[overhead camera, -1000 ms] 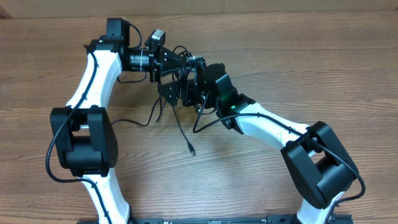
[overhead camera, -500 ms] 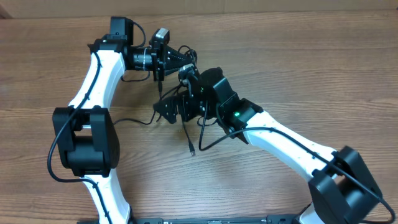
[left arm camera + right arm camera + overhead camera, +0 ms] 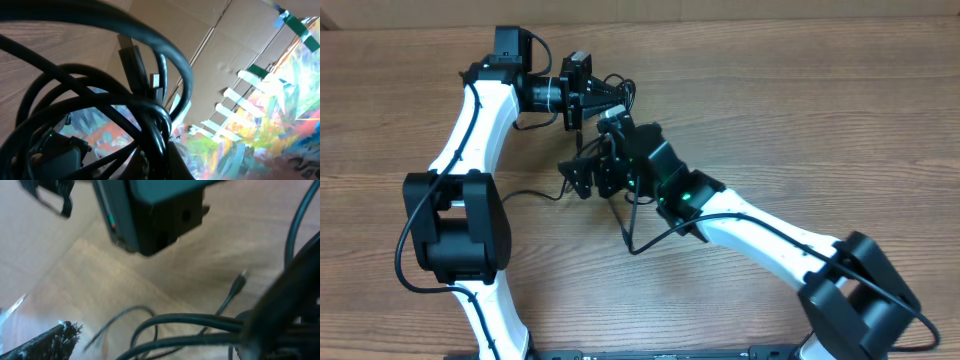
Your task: Untangle cables
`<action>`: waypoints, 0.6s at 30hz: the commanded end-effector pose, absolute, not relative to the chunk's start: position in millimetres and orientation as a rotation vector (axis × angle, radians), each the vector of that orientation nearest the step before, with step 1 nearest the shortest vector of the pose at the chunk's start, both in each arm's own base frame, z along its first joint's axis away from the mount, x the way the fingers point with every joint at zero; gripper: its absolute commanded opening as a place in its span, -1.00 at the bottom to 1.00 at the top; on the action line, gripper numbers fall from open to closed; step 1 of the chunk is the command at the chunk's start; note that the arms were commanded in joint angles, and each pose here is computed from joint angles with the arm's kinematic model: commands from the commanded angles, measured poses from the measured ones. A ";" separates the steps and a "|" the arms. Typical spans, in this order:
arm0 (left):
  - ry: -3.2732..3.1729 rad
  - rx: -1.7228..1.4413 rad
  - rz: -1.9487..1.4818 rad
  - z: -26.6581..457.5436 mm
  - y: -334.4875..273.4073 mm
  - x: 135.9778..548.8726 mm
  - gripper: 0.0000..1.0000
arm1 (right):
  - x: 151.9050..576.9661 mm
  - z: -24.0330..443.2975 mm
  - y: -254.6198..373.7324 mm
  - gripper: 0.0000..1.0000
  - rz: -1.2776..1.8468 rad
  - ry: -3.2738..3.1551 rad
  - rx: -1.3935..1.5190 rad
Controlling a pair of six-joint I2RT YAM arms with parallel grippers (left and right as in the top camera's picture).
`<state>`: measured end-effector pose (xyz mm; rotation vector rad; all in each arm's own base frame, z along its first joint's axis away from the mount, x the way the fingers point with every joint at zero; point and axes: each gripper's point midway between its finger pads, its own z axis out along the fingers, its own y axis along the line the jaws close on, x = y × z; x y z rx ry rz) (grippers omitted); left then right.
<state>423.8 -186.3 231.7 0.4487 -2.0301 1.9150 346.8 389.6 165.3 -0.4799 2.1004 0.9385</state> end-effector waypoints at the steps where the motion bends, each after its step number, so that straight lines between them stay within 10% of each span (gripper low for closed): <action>1: -1.957 0.398 1.954 259.7 -189.4 416.5 -0.92 | 362.5 145.8 386.8 0.99 0.834 2.109 -0.351; 8: -1.966 0.382 1.962 260.0 -190.3 416.9 -0.92 | 381.6 136.7 373.4 0.95 0.751 2.105 -0.211; 16: -2.004 0.318 2.003 262.3 -190.1 421.5 -0.92 | 389.5 144.7 371.0 -0.92 0.774 2.073 -0.174; 18: -2.018 0.303 2.020 263.1 -187.8 423.9 -0.92 | 388.8 144.6 368.3 -0.93 0.767 2.084 -0.172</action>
